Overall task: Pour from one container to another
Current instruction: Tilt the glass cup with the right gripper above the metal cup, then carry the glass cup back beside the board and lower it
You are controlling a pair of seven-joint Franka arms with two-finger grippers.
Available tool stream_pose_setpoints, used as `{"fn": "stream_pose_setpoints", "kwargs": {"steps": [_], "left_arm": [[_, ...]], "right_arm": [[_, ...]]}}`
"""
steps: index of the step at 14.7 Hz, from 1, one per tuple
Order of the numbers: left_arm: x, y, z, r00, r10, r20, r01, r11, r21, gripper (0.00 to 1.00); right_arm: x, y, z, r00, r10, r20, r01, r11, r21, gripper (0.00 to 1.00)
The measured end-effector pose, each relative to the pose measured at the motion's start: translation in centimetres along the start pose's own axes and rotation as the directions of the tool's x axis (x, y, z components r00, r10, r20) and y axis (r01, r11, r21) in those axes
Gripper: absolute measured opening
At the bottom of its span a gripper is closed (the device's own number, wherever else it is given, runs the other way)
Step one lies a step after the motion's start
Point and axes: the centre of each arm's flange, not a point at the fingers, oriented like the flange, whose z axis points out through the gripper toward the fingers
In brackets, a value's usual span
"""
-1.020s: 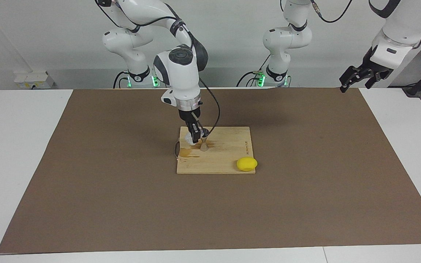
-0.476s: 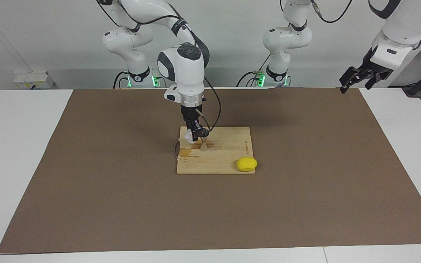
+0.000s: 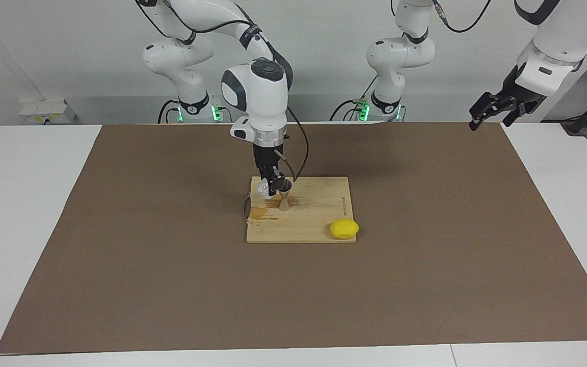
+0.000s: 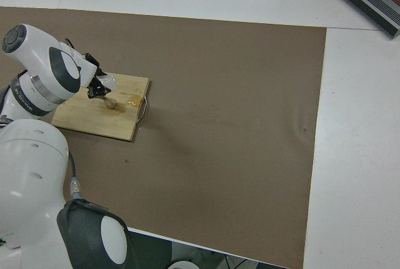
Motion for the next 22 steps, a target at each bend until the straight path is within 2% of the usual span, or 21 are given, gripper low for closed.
{"fn": "stream_pose_setpoints", "kwargs": {"steps": [7, 13, 16, 19, 22], "left_arm": [[0.0, 0.3, 0.0, 1.0, 0.005, 0.0, -0.005, 1.0, 0.0, 1.0], [0.0, 0.3, 0.0, 1.0, -0.003, 0.0, 0.003, 1.0, 0.0, 1.0], [0.0, 0.3, 0.0, 1.0, -0.004, 0.0, 0.004, 1.0, 0.0, 1.0], [0.0, 0.3, 0.0, 1.0, -0.004, 0.0, 0.004, 1.0, 0.0, 1.0], [0.0, 0.3, 0.0, 1.0, -0.005, 0.0, 0.005, 1.0, 0.0, 1.0]], "right_arm": [[2.3, -0.2, 0.3, 0.98, 0.152, 0.129, -0.147, 0.988, -0.043, 0.51], [5.1, -0.4, 0.7, 0.923, 0.29, 0.253, -0.275, 0.957, -0.095, 0.51], [8.9, -0.3, 1.6, 0.868, 0.365, 0.336, -0.341, 0.931, -0.129, 0.51], [14.7, 1.0, 3.4, 0.798, 0.436, 0.417, -0.402, 0.9, -0.171, 0.51], [19.9, 3.2, 6.0, 0.746, 0.451, 0.489, -0.41, 0.891, -0.196, 0.51]]}}
